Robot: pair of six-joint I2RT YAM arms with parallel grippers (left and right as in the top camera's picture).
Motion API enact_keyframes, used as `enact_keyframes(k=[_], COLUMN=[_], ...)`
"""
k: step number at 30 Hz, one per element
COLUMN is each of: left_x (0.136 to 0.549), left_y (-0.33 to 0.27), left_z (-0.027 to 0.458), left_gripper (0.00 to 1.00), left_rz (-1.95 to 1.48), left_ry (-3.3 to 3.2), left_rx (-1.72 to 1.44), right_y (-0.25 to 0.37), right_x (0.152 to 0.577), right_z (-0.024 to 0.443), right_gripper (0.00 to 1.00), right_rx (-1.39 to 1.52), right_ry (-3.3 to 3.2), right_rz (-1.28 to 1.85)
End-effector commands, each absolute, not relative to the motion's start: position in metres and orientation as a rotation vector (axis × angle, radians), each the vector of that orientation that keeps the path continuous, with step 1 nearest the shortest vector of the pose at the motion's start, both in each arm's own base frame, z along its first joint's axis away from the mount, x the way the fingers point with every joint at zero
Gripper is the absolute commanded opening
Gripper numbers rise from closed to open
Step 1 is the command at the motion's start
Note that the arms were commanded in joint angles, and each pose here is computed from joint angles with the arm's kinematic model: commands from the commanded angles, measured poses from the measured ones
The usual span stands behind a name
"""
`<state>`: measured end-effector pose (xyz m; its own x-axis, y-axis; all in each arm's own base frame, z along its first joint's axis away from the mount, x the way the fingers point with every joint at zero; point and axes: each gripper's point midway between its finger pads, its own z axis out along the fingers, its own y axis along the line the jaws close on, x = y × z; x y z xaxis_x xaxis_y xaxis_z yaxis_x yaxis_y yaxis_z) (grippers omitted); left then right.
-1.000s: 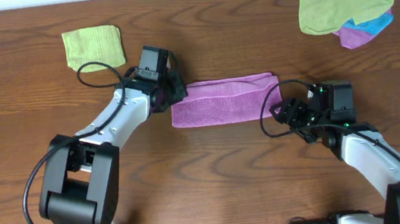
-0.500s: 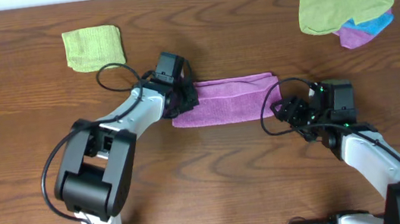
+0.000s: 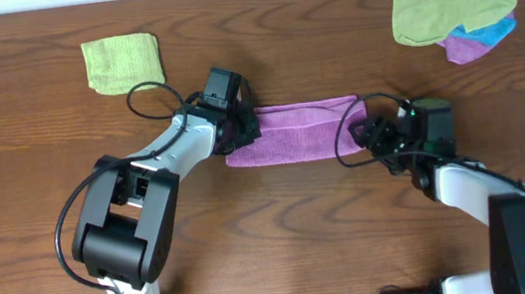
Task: Fold the cloth
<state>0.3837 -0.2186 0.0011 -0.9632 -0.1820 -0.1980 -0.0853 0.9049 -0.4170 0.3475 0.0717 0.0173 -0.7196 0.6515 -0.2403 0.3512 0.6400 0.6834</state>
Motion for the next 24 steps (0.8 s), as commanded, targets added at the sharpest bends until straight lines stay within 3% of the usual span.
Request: enact_keyframes(k=[1,4,7,9,10,12,24], left_x=[0.38,0.378,0.376,0.374,0.373,0.371,0.378], left_y=[-0.218,-0.218,-0.217,-0.216,-0.215,-0.214,-0.216], left_z=[-0.011,-0.011,-0.012,-0.013,-0.014,-0.014,-0.007], left_gripper=[0.06,0.05,0.06,0.06,0.06,0.05,0.06], left_rz=[-0.592,-0.589,-0.583,-0.577,-0.573,-0.569,-0.585], left_ry=[2.872,2.879,2.89,2.901,2.907,2.915,2.899], left_rx=[-0.204,-0.206,-0.208,-0.211,-0.213,-0.215,-0.219], right_y=[0.079,0.086,0.091,0.094,0.095,0.096,0.12], right_x=[0.343,0.348,0.353,0.357,0.36,0.368,0.396], right_z=[-0.007,-0.017,-0.027,-0.031,-0.031,-0.025,0.067], right_gripper=[0.71,0.68,0.59,0.43,0.26,0.03,0.01], right_rx=[0.868,0.862,0.836,0.814,0.803,0.747,0.449], right_ry=[2.427,2.421,2.416,2.402,2.39,2.353,2.103], right_rz=[0.847,0.854,0.843,0.836,0.83,0.826,0.972])
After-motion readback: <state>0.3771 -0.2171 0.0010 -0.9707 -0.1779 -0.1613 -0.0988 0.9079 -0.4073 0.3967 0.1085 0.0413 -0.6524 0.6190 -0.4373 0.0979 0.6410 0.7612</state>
